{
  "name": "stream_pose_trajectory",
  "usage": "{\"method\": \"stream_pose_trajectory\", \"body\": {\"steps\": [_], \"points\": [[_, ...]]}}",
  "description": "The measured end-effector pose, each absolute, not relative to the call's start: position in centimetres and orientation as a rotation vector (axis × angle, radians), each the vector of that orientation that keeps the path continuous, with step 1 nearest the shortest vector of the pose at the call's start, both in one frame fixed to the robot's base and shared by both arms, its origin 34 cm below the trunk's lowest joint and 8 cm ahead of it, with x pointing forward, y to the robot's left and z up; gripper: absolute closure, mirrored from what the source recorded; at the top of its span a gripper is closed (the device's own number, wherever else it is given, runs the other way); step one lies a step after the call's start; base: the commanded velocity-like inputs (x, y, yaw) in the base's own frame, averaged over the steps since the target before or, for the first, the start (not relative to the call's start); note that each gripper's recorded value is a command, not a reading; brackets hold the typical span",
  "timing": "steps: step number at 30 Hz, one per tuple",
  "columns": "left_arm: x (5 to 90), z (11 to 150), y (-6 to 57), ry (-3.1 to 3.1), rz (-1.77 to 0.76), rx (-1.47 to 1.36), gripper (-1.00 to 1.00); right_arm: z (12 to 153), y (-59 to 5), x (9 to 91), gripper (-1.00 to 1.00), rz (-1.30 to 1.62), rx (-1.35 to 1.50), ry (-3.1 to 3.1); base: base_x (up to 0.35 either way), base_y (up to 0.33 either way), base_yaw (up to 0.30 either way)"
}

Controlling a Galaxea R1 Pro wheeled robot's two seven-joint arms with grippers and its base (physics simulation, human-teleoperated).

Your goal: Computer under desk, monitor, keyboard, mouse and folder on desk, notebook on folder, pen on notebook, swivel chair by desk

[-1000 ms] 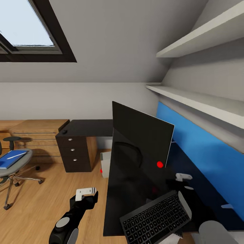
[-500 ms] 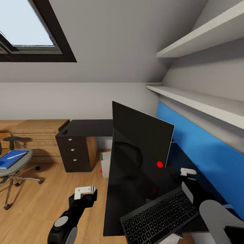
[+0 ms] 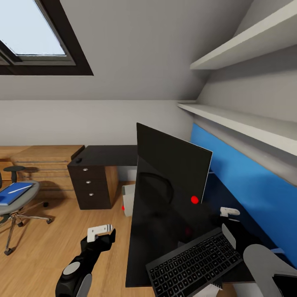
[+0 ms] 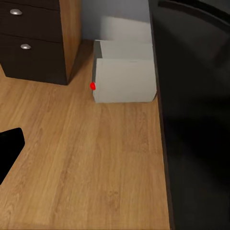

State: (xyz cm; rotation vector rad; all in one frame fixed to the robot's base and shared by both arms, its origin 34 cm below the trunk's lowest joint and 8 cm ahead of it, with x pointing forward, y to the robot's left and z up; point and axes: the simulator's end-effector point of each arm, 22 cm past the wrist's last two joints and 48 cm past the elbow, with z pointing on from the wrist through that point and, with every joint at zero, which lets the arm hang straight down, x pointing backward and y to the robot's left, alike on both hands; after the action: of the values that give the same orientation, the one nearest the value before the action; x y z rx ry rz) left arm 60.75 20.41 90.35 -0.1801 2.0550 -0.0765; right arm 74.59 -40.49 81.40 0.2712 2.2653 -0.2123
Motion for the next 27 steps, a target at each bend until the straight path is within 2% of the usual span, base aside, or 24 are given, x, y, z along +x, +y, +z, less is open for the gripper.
{"method": "stream_pose_trajectory", "body": {"steps": [27], "points": [[61.0,86.4,21.9,2.051,-0.064,-0.233,-1.00,78.0,-40.9,75.0,-1.00,-0.220,0.272,2.254,0.000,0.000,0.000]]}}
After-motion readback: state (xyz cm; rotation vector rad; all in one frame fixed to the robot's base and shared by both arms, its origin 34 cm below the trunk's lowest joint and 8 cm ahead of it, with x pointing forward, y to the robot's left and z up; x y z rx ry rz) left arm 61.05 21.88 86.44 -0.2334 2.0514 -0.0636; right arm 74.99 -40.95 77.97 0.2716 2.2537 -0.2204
